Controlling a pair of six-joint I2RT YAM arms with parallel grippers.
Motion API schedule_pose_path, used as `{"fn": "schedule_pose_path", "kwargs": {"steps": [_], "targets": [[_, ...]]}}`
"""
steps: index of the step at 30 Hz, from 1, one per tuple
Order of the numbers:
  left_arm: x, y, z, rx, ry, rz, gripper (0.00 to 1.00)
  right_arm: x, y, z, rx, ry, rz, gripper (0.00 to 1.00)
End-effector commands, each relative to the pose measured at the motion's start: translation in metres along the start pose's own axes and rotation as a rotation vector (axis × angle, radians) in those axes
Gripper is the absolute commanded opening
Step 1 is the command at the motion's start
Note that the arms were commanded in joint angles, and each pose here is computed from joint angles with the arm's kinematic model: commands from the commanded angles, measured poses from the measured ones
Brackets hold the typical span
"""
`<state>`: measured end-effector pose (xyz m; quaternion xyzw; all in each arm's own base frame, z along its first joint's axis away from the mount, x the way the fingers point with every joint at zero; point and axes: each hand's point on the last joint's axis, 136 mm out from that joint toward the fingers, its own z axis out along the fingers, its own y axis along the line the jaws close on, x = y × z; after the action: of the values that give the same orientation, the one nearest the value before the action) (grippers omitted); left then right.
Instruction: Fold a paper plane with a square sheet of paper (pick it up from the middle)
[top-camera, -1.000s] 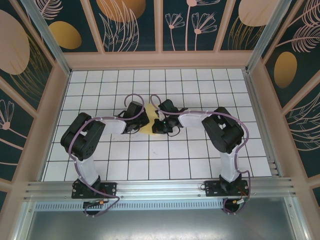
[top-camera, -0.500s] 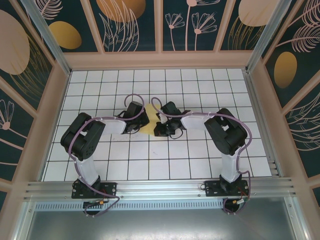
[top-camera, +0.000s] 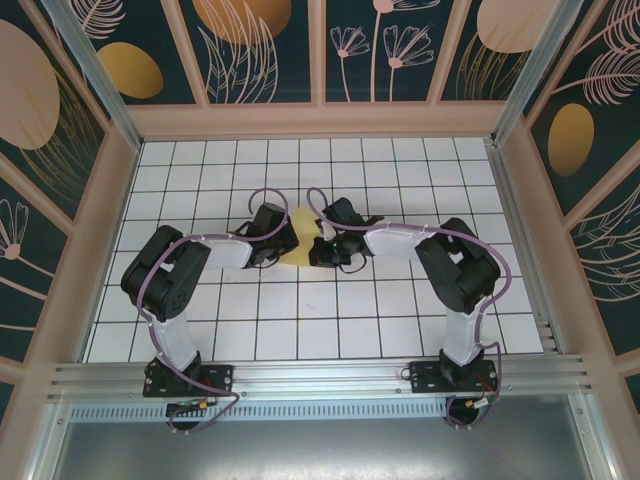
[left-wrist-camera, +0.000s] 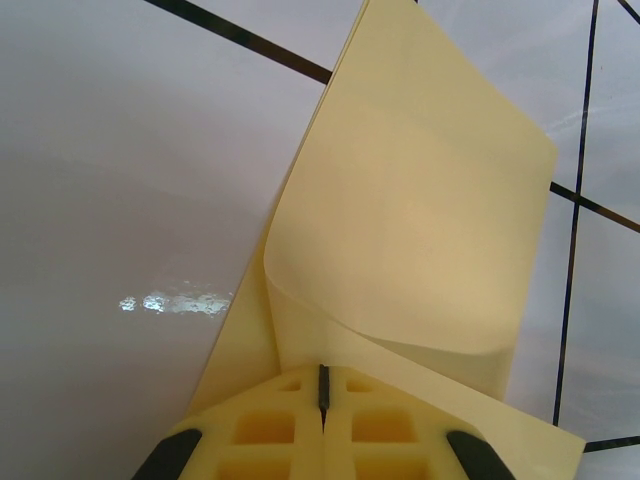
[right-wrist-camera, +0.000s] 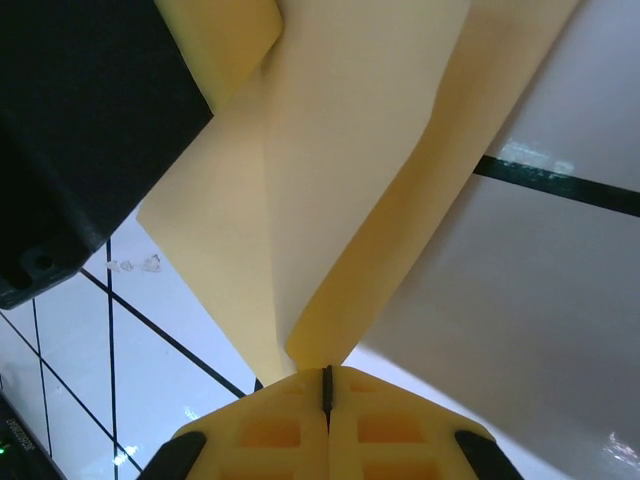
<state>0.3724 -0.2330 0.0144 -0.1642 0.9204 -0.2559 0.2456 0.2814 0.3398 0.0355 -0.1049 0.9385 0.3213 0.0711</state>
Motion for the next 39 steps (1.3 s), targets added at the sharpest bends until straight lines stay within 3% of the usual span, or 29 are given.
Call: {"fn": "schedule_pose_path", "kwargs": {"steps": [1, 6, 10, 19, 32, 39], "targets": [[0.025, 0.039, 0.005, -0.118, 0.079, -0.024, 0.07, -0.015, 0.009, -0.018, -0.009, -0.066, -0.001, 0.08], [0.025, 0.038, 0.005, -0.116, 0.077, -0.022, 0.07, -0.011, -0.007, -0.038, 0.060, -0.096, 0.012, 0.08], [0.025, 0.038, 0.005, -0.114, 0.080, -0.021, 0.07, -0.016, 0.004, -0.049, 0.023, -0.126, -0.011, 0.10], [0.024, 0.036, 0.004, -0.107, 0.078, -0.024, 0.07, -0.024, 0.029, -0.005, -0.028, -0.055, -0.040, 0.09], [0.020, 0.027, -0.001, -0.081, 0.066, -0.022, 0.08, 0.010, -0.011, 0.020, 0.059, 0.049, 0.023, 0.08], [0.012, 0.000, -0.011, 0.026, 0.057, -0.005, 0.12, 0.024, -0.030, 0.026, 0.097, 0.091, 0.053, 0.08]]}}
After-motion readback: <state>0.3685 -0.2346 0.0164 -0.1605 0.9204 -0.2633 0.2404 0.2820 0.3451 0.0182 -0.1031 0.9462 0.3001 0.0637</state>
